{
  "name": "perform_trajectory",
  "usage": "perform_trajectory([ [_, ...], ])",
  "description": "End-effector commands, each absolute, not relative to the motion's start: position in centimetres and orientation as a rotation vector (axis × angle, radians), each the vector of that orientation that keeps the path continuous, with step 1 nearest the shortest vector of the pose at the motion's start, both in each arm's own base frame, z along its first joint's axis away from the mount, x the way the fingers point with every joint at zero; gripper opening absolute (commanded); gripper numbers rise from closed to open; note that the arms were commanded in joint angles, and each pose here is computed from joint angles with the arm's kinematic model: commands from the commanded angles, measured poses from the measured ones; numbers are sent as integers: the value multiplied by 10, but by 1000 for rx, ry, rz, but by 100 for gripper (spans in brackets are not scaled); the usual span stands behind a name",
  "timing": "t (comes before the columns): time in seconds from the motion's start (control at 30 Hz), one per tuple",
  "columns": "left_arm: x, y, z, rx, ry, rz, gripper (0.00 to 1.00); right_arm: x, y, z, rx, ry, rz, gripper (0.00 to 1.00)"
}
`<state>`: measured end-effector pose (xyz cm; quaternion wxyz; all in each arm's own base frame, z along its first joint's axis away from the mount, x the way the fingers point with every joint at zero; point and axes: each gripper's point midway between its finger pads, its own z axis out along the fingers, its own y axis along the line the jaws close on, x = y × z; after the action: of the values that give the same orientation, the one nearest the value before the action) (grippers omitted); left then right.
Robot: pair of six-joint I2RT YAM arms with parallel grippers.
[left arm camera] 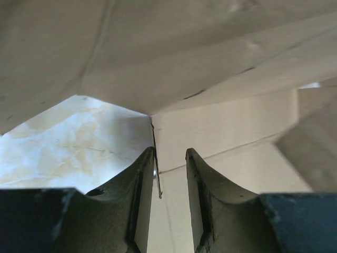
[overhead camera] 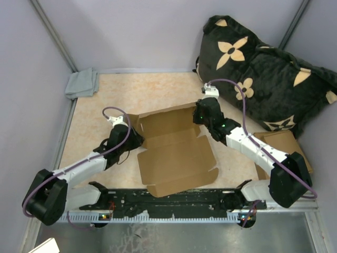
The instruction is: Fold the paper box
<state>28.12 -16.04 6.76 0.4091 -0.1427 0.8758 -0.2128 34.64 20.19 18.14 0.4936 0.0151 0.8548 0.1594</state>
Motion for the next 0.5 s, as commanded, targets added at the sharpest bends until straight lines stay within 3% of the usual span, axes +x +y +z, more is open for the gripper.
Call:
perform_trajectory([
  [0.0, 280, -183, 87, -321, 2142, -719, 37, 349, 211, 195, 43, 2030, 452, 5],
  [0.47, 276, -212, 41, -322, 2266, -851, 35, 343, 212, 190, 35, 2049, 474, 5],
])
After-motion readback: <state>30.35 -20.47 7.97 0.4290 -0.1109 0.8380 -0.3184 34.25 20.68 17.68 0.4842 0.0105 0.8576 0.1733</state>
